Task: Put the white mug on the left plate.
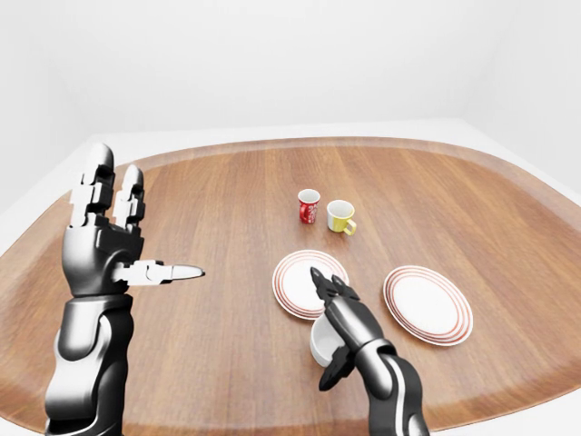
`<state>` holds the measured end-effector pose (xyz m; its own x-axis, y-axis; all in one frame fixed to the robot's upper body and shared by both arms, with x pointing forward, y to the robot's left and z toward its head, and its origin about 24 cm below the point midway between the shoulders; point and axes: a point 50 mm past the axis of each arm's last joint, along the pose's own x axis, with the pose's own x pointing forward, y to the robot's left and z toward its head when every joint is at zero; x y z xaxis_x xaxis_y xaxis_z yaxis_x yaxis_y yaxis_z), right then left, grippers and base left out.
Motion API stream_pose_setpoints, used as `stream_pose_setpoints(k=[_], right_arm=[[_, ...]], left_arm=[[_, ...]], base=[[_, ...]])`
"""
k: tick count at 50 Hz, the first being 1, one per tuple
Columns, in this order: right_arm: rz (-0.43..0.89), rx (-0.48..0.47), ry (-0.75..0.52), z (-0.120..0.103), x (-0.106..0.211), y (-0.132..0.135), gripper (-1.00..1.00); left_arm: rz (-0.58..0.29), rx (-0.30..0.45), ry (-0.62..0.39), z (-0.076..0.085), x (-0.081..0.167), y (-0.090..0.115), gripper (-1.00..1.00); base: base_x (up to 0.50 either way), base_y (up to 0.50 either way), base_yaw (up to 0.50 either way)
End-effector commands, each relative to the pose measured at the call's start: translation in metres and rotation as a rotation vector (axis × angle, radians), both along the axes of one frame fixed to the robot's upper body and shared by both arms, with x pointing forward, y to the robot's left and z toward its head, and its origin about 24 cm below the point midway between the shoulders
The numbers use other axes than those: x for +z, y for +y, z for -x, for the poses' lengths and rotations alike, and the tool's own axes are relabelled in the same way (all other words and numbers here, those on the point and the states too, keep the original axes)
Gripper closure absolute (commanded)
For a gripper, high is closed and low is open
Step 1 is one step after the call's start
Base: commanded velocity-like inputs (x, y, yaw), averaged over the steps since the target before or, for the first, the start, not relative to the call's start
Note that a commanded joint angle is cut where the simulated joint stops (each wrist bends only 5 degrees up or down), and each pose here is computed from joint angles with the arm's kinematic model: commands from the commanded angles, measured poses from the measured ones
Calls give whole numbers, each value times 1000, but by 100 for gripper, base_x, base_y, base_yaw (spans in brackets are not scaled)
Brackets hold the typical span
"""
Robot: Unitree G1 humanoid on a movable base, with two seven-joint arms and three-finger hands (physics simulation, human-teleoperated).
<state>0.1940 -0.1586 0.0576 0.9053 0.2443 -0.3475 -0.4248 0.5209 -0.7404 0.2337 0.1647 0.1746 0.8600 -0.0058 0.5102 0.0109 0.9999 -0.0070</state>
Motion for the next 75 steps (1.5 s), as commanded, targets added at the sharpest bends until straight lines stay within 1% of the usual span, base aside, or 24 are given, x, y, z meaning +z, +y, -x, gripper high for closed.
stream_pose_setpoints(k=[1,16,27,37,44,61,69,75], right_arm=[[17,11,15,-3,-7,1,-100],[50,16,25,-7,-15,-2,-100],[87,3,36,-12,-28,-9,-100],[119,4,28,-14,-30,-10,-100],[161,21,12,-18,-31,-8,-100],[197,57,26,-25,-44,-2,-100],[211,89,34,-23,-48,4,-100],[212,96,40,-22,-51,6,-100]], left_arm=[[0,0,-1,0,0,0,-99],[-1,-2,-2,1,0,-1,-99],[-2,-3,3,1,-1,-1,-99],[-3,-4,4,1,-1,-2,-99],[-2,-2,10,0,-2,-1,-99],[-1,-4,12,-1,-3,-1,-99],[0,-2,13,-1,-3,-1,-99],[-1,-3,16,-1,-3,-1,-99]], base=[[0,0,0],[0,0,0],[0,0,0],[0,0,0],[0,0,0],[0,0,0],[0,0,0],[0,0,0]])
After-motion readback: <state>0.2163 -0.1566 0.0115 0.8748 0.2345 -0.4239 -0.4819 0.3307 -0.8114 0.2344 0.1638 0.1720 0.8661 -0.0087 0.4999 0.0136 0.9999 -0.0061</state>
